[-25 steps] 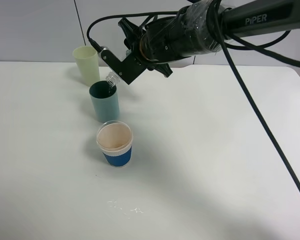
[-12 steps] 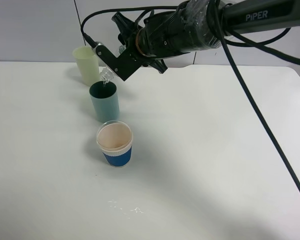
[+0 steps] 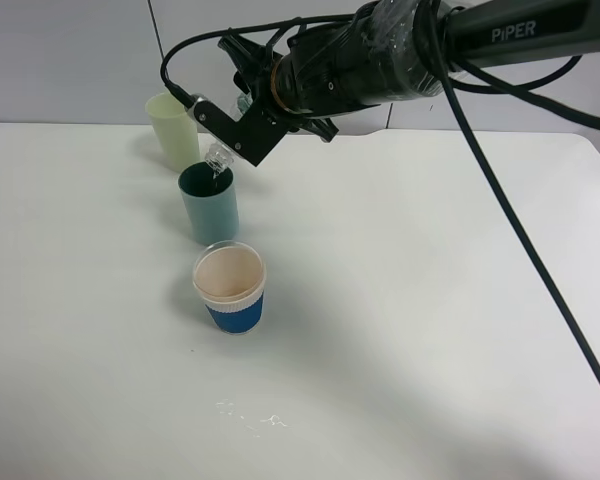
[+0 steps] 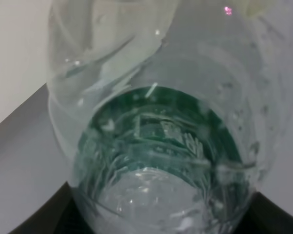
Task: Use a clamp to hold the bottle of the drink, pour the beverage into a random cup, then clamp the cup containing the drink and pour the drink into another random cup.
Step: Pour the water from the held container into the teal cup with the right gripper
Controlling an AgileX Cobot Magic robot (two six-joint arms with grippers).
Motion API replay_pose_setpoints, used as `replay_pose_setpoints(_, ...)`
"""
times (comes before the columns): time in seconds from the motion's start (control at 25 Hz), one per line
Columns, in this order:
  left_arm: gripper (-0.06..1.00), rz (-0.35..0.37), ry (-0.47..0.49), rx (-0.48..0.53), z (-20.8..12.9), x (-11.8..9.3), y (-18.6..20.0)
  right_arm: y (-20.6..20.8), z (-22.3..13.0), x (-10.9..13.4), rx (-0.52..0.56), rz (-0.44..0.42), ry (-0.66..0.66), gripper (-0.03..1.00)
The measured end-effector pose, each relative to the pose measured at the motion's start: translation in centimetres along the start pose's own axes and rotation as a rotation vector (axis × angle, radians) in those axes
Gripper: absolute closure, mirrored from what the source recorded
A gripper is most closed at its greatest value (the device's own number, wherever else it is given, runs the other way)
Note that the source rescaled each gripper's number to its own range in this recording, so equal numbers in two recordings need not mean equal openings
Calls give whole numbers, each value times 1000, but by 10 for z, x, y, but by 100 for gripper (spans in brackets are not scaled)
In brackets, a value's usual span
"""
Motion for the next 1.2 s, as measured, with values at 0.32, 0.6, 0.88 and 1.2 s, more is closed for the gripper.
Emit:
replay_pose_setpoints(0.32,-6,0,0,0,0,0,0,0,0,0,0,0,47,97)
replay_pose_setpoints(0.6,-6,0,0,0,0,0,0,0,0,0,1,-1,54,97)
replay_pose_setpoints(0.88,-6,0,0,0,0,0,0,0,0,0,3,-4,64,97)
replay_pose_setpoints(1.2,-6,0,0,0,0,0,0,0,0,-1,4,-6,95,97)
Point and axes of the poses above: a point on each arm's last joint axis where the gripper is mounted, y pointing back along that axis away from the gripper, x along the wrist's bending axis when the last joint is at zero, z = x × y, the point moved 3 cm from there along -y, pointing out along that axis toward the gripper, and after that the axes turned 11 degrees about -y, right-handed, at the moved point
